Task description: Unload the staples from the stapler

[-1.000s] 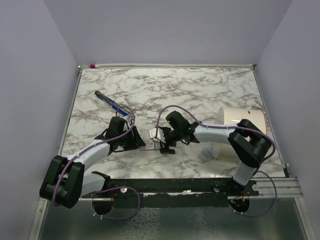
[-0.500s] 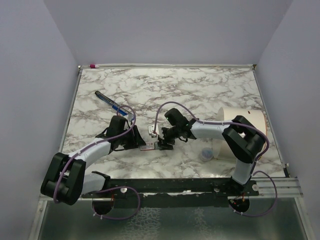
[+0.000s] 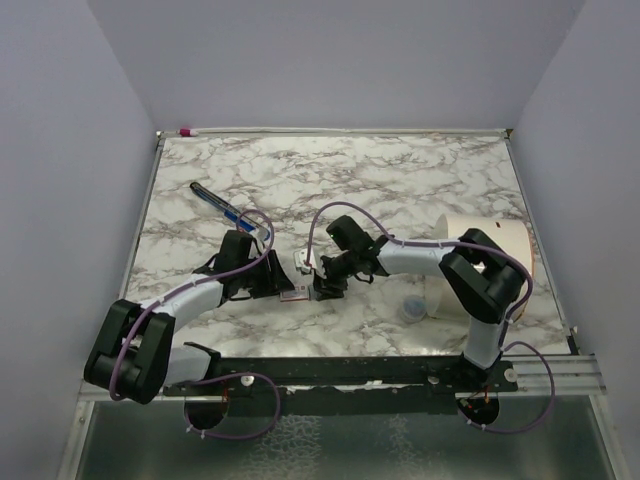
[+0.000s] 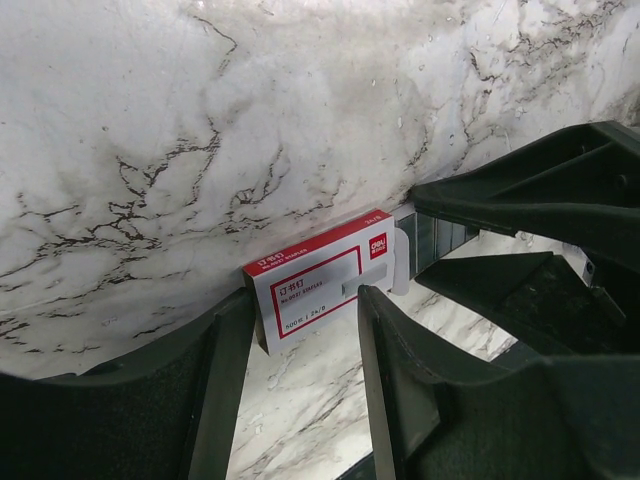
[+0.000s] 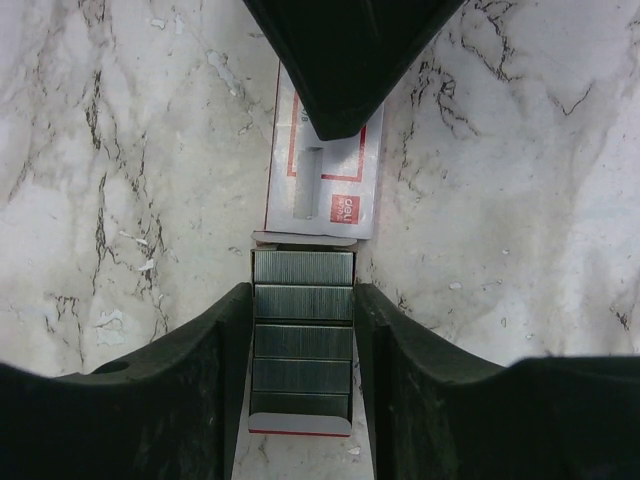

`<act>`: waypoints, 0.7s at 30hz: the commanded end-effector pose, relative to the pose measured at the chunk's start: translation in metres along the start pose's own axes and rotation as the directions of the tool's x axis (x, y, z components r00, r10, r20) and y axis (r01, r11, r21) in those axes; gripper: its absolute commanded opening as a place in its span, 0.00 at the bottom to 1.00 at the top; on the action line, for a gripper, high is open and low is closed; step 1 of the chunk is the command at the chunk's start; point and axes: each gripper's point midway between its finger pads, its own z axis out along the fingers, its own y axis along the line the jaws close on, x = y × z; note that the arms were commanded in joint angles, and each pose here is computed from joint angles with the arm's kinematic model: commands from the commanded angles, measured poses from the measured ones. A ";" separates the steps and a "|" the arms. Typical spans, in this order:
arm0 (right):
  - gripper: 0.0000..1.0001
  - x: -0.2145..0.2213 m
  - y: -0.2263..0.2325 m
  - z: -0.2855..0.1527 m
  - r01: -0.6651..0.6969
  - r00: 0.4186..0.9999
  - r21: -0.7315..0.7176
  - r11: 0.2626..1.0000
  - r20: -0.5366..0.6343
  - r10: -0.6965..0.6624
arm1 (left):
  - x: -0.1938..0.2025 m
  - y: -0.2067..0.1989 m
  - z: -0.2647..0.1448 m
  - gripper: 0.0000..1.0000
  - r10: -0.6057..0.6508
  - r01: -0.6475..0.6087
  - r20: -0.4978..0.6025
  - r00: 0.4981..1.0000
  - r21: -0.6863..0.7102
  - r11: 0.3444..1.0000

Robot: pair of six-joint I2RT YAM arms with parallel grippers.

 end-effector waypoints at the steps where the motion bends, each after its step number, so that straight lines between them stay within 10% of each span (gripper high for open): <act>1: 0.43 0.005 0.007 0.007 -0.015 1.000 -0.054 0.998 -0.001 0.015 | 0.007 -0.004 0.001 0.49 0.011 -0.010 -0.029 1.000 0.025 1.000; 21: 0.41 0.009 -0.001 0.012 -0.048 0.999 -0.017 0.999 -0.008 0.048 | 0.010 -0.008 0.003 0.48 0.017 -0.014 -0.047 0.999 0.052 0.999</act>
